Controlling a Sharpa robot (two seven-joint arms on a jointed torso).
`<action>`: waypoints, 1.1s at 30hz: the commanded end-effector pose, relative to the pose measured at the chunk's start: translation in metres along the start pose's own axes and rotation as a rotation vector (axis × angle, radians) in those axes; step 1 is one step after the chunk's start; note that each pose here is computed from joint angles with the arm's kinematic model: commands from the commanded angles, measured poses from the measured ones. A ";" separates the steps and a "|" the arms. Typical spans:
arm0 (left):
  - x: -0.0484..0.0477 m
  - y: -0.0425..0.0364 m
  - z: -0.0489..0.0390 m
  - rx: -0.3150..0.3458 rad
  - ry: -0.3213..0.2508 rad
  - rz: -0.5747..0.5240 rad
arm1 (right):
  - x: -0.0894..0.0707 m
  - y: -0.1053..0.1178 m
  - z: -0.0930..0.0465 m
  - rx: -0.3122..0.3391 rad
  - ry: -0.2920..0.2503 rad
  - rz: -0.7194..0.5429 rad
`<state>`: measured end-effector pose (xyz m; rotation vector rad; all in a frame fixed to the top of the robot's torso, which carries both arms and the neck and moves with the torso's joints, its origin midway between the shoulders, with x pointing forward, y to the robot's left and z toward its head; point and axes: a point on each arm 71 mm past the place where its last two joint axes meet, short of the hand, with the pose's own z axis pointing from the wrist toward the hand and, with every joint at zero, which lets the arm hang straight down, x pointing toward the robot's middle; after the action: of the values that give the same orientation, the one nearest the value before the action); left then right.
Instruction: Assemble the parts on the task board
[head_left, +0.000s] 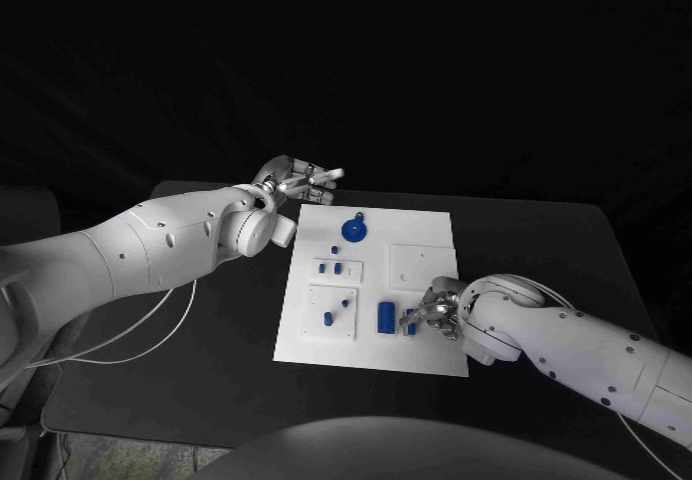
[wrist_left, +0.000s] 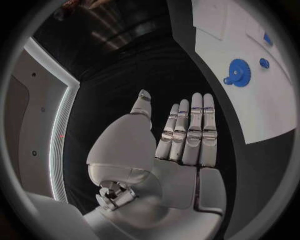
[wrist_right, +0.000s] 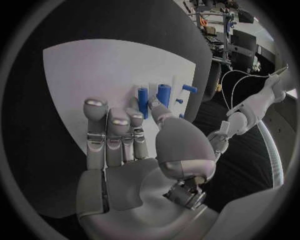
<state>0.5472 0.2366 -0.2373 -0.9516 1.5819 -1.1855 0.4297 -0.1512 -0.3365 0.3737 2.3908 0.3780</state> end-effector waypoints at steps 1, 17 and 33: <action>0.0024 -0.0014 0.0005 0.007 0.014 -0.001 | 0.003 0.004 0.000 -0.024 0.013 -0.009; 0.0020 -0.0009 0.0005 0.002 0.013 0.000 | 0.004 0.004 -0.002 -0.032 0.022 -0.012; 0.0020 -0.0008 0.0005 0.001 0.014 0.000 | 0.004 0.003 -0.003 -0.030 0.023 -0.013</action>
<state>0.5473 0.2369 -0.2378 -0.9550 1.5871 -1.1796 0.4274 -0.1505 -0.3355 0.3656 2.3930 0.3919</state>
